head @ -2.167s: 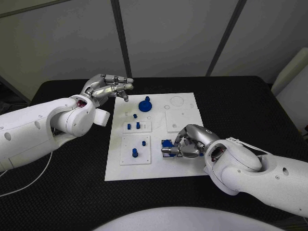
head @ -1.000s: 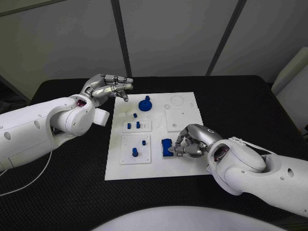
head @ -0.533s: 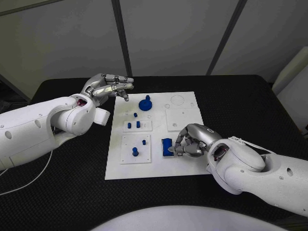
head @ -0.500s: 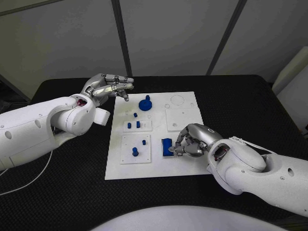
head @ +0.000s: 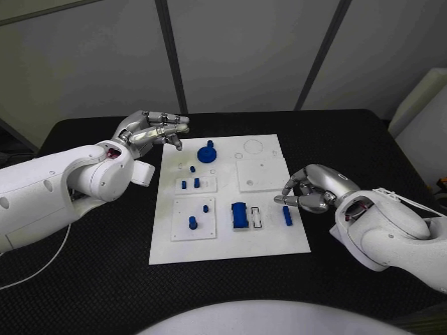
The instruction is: Assemble the parts on the task board
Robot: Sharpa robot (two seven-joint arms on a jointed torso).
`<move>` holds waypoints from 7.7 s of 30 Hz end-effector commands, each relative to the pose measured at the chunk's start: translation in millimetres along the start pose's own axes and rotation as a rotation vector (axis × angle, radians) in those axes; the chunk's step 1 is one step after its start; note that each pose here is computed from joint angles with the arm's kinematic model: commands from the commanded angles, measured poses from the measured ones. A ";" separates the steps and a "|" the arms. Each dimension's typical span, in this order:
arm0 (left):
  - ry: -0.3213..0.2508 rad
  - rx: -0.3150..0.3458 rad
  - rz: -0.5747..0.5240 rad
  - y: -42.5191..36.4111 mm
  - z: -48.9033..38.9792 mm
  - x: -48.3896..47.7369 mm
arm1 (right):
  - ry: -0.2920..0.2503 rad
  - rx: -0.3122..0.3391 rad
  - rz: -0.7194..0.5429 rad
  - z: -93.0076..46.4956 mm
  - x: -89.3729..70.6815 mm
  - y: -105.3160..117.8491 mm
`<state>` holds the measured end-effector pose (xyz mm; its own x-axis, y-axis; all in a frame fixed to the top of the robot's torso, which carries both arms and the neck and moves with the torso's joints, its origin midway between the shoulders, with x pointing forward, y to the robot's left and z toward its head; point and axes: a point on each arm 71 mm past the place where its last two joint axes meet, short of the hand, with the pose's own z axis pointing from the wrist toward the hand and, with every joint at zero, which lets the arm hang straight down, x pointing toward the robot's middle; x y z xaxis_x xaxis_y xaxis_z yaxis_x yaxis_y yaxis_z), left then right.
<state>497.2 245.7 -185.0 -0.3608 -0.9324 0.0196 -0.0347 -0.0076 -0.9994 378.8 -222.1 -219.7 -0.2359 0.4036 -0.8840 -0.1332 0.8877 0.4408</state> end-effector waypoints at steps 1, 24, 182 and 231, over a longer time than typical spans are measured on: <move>0.014 0.013 -0.005 -1.3 0.5 2.1 | -0.009 -0.008 -0.002 -1.0 -4.7 -5.8; 0.020 0.011 -0.007 0.0 1.4 4.2 | 0.136 0.069 -0.110 2.8 11.5 -15.3; 0.011 -0.005 -0.004 2.1 1.3 0.8 | 0.234 -0.074 0.125 -0.6 49.9 32.1; 0.015 -0.015 -0.007 5.3 0.9 1.6 | 0.236 0.001 0.083 16.6 58.0 17.2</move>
<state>497.3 245.1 -191.1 -0.3636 -0.9313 0.0219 -0.0517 -0.0034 -0.9987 377.8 -178.8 -267.2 -0.4822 0.4077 -0.7754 -0.1092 0.8502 0.5150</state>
